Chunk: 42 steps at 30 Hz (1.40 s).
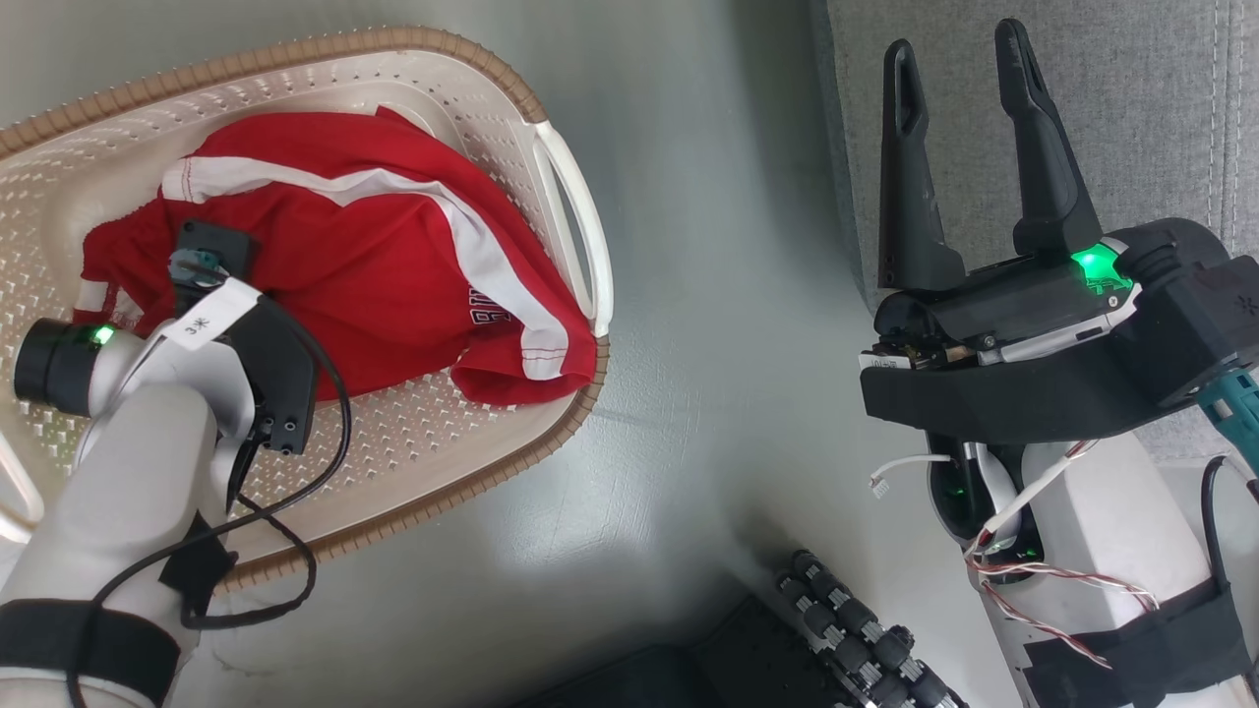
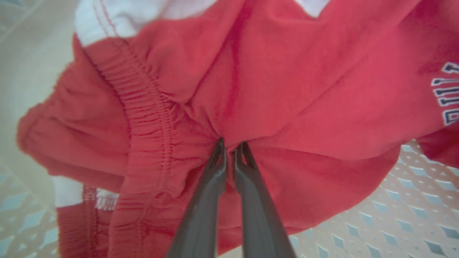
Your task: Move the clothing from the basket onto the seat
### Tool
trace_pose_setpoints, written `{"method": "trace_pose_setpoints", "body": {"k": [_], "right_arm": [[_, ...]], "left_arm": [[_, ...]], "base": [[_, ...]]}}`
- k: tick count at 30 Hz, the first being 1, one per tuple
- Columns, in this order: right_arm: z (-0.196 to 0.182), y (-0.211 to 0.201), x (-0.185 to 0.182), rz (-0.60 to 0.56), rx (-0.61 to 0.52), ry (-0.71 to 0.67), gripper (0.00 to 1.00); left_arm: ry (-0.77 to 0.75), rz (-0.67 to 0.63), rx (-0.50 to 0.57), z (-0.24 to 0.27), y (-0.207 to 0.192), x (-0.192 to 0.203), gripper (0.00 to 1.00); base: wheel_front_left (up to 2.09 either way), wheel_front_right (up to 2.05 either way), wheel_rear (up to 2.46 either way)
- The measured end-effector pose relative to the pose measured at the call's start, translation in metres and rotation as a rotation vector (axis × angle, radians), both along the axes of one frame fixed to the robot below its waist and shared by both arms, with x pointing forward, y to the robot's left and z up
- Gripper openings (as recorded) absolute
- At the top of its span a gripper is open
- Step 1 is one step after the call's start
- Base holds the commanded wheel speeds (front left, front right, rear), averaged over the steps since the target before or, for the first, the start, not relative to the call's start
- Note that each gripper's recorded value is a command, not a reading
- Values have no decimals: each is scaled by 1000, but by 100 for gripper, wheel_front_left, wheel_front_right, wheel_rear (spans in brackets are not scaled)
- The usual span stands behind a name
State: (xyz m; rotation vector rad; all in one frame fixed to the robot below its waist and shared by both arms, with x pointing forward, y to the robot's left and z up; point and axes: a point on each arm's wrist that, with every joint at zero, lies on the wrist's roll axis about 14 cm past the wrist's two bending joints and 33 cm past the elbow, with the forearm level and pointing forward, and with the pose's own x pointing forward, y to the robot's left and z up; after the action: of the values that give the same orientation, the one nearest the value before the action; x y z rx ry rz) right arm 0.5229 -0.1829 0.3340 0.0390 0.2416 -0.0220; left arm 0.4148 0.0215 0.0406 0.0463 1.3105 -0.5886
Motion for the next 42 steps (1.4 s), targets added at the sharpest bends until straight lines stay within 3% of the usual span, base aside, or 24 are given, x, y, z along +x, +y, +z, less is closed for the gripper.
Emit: {"method": "trace_pose_setpoints", "body": {"k": [7, 14, 33, 42], "right_arm": [[1, 1, 1, 0, 6, -8, 100], [11, 1, 5, 6, -2, -36, 100], [72, 12, 13, 101, -38, -149, 100], [106, 26, 11, 146, -26, -203, 100]], "left_arm": [[-10, 8, 11, 1, 1, 3, 0], [-79, 66, -68, 23, -18, 17, 0], [-382, 239, -252, 138, -25, 60, 0], [-521, 344, -272, 194, 5, 68, 0]], "base": [[0, 0, 0], [0, 0, 0], [0, 0, 0], [0, 0, 0]]}}
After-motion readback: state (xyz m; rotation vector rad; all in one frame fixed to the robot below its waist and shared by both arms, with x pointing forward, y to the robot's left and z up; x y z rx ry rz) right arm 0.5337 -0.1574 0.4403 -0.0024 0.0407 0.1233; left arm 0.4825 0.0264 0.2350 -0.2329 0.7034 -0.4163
